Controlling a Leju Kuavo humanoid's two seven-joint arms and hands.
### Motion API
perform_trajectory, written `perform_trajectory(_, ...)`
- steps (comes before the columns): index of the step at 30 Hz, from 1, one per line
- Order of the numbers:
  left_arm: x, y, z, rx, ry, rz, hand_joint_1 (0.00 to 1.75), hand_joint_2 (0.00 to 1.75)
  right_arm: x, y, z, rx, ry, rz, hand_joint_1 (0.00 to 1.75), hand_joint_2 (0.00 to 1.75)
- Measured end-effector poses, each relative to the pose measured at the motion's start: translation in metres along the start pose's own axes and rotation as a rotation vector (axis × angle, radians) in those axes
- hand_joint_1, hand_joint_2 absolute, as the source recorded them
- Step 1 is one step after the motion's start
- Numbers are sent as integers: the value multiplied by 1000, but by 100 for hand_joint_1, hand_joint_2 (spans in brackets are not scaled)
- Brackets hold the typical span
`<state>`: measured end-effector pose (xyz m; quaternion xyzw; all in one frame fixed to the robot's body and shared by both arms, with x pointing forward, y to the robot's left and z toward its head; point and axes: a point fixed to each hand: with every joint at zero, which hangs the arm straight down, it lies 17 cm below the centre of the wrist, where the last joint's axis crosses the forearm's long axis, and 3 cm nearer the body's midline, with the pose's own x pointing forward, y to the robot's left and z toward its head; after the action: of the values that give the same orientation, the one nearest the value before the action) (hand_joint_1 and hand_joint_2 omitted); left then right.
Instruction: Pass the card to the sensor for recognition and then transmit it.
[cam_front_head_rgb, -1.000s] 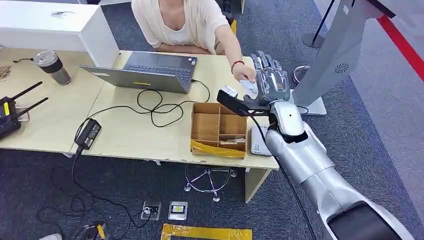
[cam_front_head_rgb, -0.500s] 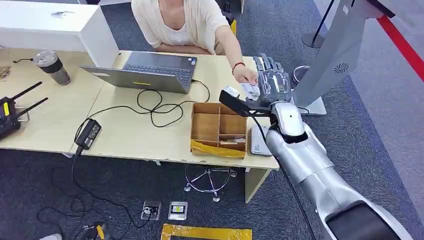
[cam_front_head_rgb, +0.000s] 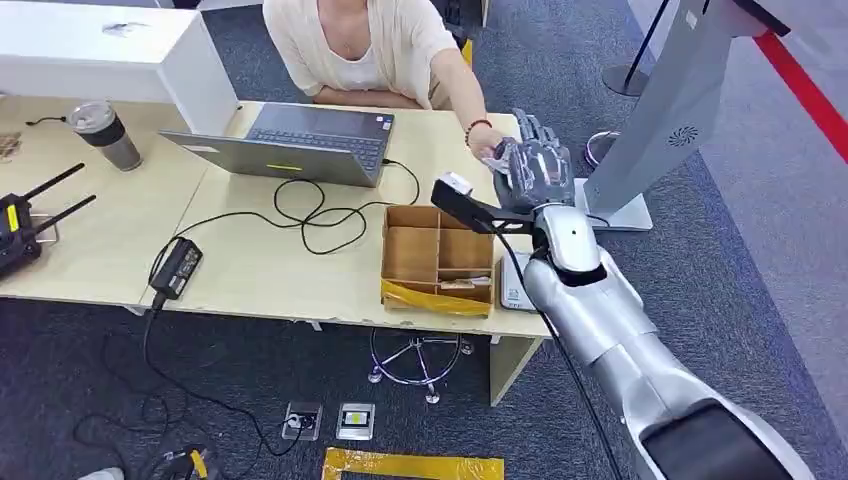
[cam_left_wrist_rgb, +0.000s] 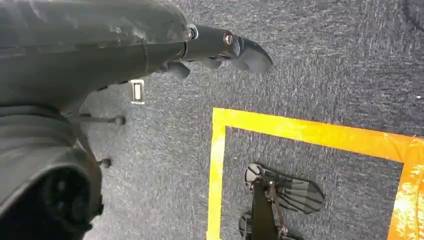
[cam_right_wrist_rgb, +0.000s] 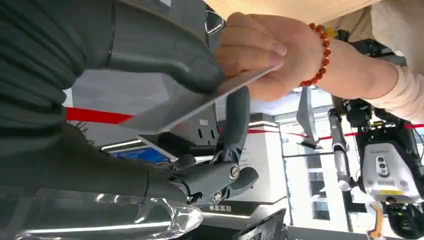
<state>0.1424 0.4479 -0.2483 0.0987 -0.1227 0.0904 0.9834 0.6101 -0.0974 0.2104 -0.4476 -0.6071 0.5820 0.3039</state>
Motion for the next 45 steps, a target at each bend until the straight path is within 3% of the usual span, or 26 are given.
perform_trajectory(25,-7,1,-1,29,46,55,0,0,24,12,1,36,-44,-22,175,175)
perform_trajectory(30,-12,3,-1,38,70,66,0,0,12,37,15,80,-27,-10,175,175)
perform_trajectory(41,-17,5,-1,47,90,77,0,0,-59,99,65,202,17,73,175,175)
perform_trajectory(45,-17,7,-1,50,94,81,0,0,-55,118,80,234,-8,76,175,175)
